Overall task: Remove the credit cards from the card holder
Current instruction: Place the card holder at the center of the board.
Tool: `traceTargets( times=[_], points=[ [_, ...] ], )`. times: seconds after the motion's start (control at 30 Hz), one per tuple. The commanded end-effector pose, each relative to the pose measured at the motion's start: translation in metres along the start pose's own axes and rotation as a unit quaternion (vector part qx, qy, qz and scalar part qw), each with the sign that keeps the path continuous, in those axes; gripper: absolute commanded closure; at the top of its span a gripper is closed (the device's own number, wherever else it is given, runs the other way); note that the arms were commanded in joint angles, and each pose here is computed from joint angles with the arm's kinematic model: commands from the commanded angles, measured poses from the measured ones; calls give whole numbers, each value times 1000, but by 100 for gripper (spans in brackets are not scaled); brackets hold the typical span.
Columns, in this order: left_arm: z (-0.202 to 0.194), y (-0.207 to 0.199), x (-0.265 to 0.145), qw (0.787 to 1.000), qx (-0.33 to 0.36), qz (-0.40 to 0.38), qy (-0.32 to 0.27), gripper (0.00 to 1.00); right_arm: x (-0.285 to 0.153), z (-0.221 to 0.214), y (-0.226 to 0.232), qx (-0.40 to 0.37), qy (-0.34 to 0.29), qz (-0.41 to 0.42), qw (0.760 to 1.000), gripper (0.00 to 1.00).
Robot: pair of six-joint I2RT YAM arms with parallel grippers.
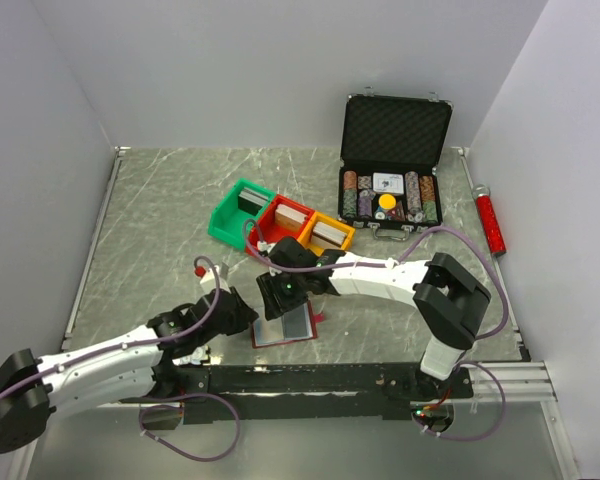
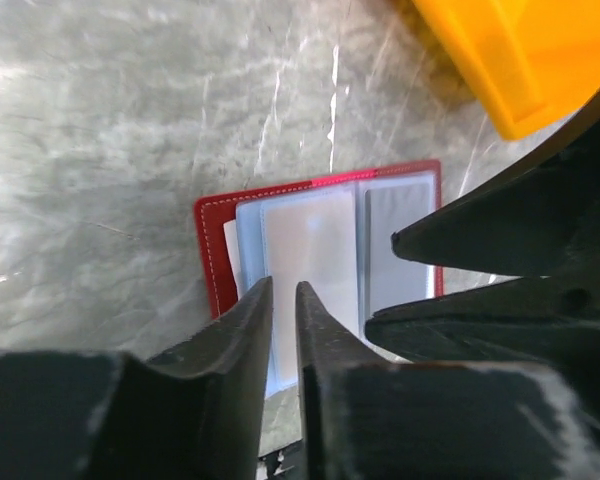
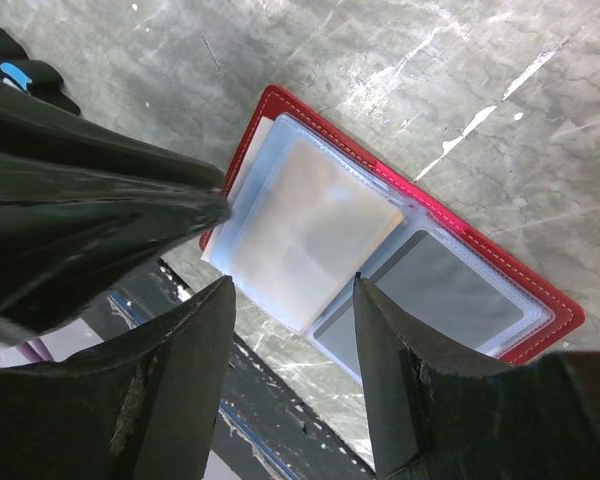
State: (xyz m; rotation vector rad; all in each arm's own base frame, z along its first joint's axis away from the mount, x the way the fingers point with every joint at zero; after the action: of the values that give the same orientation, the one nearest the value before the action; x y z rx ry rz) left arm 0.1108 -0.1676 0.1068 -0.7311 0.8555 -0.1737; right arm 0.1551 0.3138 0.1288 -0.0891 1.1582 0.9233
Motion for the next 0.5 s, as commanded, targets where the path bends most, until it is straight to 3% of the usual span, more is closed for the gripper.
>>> traceTargets(
  times=[0.0, 0.27, 0.47],
  points=[
    [-5, -13, 7, 999, -4, -48, 20, 81, -1, 4, 2, -5, -8, -7, 1000, 41],
    [-11, -2, 16, 1000, -3, -16, 24, 94, 1, -1, -1, -6, -4, -15, 1000, 40],
    [-17, 16, 22, 999, -12, 24, 26, 99, 6, 2, -5, -10, -2, -49, 999, 31]
  ],
)
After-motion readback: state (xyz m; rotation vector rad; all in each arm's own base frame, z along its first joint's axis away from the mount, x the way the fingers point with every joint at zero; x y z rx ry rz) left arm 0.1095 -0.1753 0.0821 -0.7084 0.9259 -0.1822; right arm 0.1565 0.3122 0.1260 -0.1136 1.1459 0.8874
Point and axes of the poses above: each gripper's point midway between its finger pads, its own x axis out along the fingers, its own y axis along the line the jaws close on, z = x × y, the point moved 8 cm from there along -x, back along the fingers, and after that the axes turned 7 degrees about -x, right-handed, at the moved point
